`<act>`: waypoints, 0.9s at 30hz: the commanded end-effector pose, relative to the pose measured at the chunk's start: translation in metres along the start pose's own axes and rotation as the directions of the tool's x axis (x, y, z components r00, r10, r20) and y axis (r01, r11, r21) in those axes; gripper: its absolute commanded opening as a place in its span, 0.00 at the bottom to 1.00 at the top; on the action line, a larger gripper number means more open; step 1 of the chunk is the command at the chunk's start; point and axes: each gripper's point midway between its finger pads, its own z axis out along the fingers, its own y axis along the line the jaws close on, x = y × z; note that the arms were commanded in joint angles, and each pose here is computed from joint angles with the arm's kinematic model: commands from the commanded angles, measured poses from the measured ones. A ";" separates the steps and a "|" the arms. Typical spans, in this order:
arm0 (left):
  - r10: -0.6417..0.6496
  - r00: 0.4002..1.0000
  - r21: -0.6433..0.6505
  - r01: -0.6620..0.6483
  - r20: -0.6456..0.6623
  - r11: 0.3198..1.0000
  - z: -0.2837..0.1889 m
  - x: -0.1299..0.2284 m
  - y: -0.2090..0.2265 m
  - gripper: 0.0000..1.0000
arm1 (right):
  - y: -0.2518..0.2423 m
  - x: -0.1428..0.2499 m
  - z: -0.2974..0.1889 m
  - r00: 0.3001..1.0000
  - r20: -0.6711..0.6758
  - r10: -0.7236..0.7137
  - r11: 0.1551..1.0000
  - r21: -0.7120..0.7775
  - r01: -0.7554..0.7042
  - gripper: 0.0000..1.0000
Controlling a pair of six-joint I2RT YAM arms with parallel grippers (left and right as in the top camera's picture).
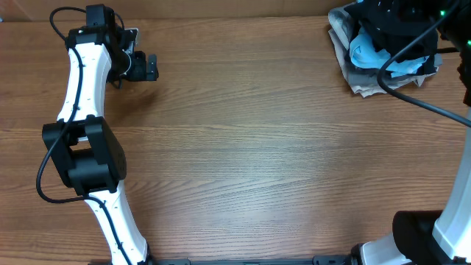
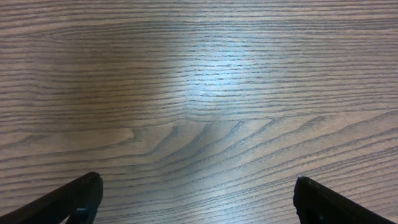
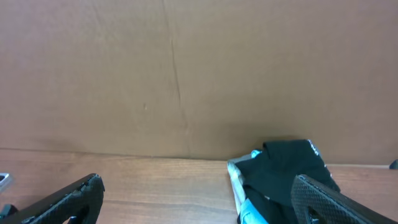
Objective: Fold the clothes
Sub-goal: 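Lower the black bundle onto the clothes stack and open the right gripper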
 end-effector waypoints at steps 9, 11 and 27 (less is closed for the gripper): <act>-0.018 1.000 0.005 0.018 -0.016 1.000 0.008 0.003 -0.003 1.00 | 0.000 0.018 0.015 0.997 -0.073 0.014 1.000 -0.006 -0.014 1.00; -0.017 1.000 0.005 0.017 -0.016 1.000 0.008 0.003 -0.003 1.00 | -0.001 0.020 0.016 0.997 -0.079 0.015 1.000 -0.003 -0.015 1.00; -0.017 1.000 0.005 0.017 -0.017 1.000 0.008 0.003 -0.003 1.00 | 0.040 0.048 -0.083 0.988 -0.152 -0.026 0.995 -0.095 0.012 1.00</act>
